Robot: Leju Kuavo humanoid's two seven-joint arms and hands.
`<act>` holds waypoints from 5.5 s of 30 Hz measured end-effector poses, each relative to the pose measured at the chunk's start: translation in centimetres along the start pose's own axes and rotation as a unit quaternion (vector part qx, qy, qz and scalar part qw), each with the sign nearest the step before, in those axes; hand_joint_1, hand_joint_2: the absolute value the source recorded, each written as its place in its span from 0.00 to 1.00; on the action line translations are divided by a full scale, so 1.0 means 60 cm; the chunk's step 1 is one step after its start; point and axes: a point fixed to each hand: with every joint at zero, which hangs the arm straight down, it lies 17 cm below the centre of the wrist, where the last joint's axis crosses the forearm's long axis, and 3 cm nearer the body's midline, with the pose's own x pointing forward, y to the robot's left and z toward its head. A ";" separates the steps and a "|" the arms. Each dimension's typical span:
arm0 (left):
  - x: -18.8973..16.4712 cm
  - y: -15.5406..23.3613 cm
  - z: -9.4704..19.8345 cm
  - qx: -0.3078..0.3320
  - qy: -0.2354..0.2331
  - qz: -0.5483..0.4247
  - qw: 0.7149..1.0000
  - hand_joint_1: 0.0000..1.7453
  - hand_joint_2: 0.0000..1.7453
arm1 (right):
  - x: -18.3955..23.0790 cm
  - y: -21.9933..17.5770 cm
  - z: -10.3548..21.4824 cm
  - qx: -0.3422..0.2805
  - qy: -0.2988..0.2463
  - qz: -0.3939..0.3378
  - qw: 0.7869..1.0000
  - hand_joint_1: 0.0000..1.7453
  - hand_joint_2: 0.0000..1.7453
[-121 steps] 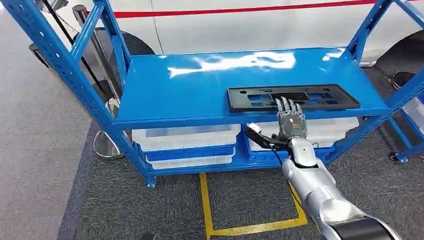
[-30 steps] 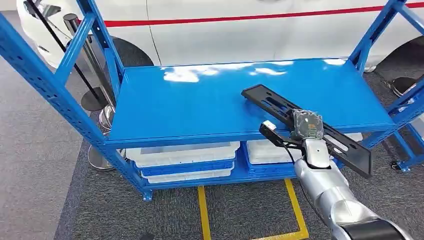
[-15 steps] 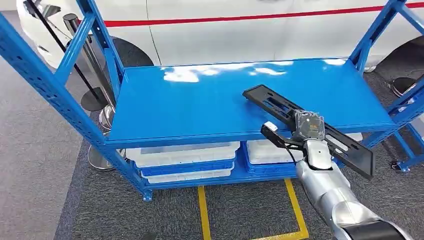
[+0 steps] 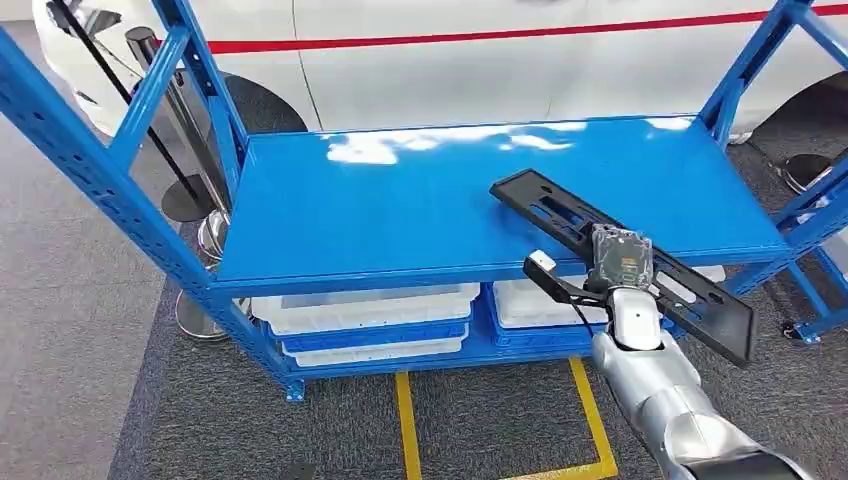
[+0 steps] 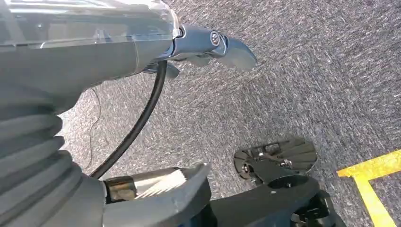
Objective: Take the parts from the cabinet and place them on the table.
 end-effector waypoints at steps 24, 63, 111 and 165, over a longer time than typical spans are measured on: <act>0.003 -0.002 0.000 0.003 0.000 0.003 1.000 0.00 1.00 | 0.116 -0.141 -0.007 -0.134 -0.057 0.009 0.989 1.00 1.00; 0.003 -0.008 0.001 -0.005 0.000 -0.001 1.000 0.00 1.00 | 0.167 -0.187 0.007 -0.178 -0.099 0.032 0.979 1.00 1.00; -0.001 0.001 -0.001 0.001 0.008 0.001 1.000 0.00 1.00 | 0.189 -0.179 0.002 -0.169 -0.139 0.041 0.975 1.00 1.00; 0.005 0.007 -0.002 0.006 0.004 0.008 1.000 0.00 1.00 | 0.162 -0.194 -0.020 -0.172 -0.114 0.027 0.978 1.00 1.00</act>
